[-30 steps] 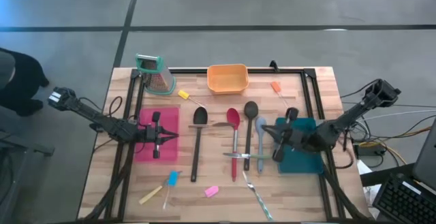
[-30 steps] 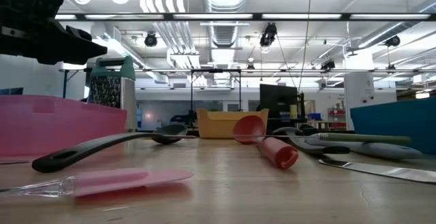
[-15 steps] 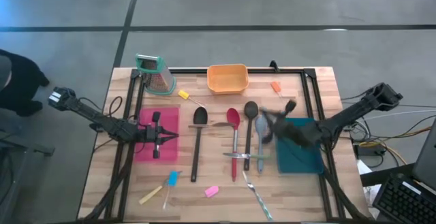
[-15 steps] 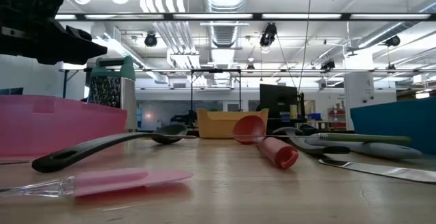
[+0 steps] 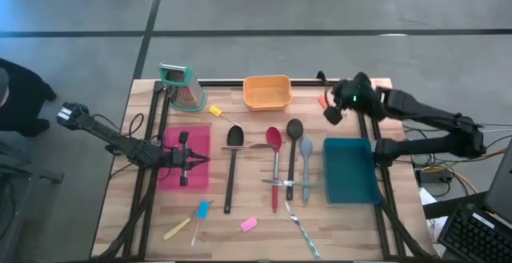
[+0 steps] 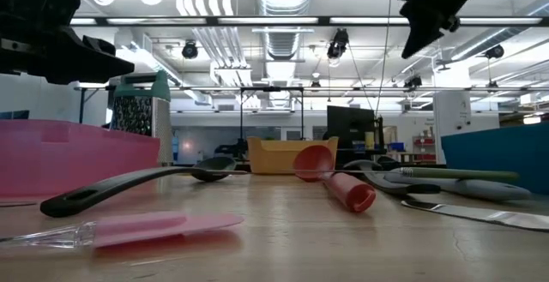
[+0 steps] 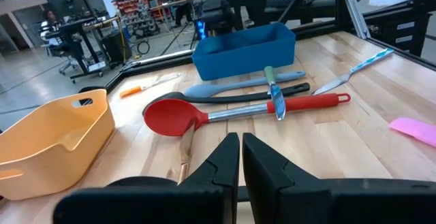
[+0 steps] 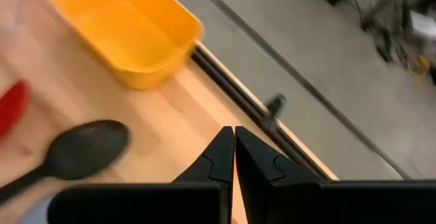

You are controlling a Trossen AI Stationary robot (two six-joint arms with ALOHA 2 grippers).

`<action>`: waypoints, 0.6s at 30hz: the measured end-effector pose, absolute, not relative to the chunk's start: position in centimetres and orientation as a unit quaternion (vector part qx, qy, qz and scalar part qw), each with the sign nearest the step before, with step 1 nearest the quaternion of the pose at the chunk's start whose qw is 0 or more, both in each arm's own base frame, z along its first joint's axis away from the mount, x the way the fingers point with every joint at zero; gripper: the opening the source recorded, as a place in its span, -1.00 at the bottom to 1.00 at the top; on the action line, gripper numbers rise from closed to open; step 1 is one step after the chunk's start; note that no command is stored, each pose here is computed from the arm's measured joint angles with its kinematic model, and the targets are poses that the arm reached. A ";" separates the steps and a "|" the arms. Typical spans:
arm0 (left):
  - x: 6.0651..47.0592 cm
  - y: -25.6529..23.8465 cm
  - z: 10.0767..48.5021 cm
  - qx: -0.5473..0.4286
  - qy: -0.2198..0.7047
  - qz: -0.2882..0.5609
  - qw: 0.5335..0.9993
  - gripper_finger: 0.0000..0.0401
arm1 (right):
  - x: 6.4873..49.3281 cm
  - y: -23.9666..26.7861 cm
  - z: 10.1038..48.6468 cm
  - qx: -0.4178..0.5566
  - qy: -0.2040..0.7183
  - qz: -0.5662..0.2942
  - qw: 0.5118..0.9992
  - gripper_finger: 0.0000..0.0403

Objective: Pick & Place Kitchen Items
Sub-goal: Put the orange spatula into the yellow bin

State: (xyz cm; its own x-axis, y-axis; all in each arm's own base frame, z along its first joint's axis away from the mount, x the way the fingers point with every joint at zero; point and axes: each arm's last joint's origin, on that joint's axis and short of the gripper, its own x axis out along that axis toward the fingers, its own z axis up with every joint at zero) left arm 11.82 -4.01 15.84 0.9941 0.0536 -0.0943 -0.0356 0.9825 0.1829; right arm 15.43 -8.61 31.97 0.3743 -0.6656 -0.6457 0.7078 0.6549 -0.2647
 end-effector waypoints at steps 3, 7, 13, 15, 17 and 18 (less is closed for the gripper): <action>11.8 -4.0 15.8 0.091 0.049 0.022 0.994 -0.88 | 14.9 -10.5 31.0 0.026 0.417 -0.415 0.808 -0.96; 11.8 -4.0 15.8 0.091 0.050 0.022 0.994 -0.88 | 15.0 -12.1 28.2 0.042 0.480 -0.376 0.791 -0.96; 11.8 -4.0 15.8 0.091 0.050 0.022 0.994 -0.88 | 16.2 -13.5 25.0 0.033 0.558 -0.337 0.758 -0.96; 11.8 -4.0 15.8 0.091 0.050 0.022 0.994 -0.88 | 16.7 -13.8 24.2 0.030 0.577 -0.325 0.749 -0.96; 11.8 -4.0 15.8 0.091 0.050 0.022 0.994 -0.88 | 17.0 -14.1 23.6 0.034 0.593 -0.318 0.739 -0.96; 11.8 -4.0 15.8 0.091 0.050 0.022 0.994 -0.88 | 17.2 -14.3 23.3 0.038 0.598 -0.318 0.735 -0.96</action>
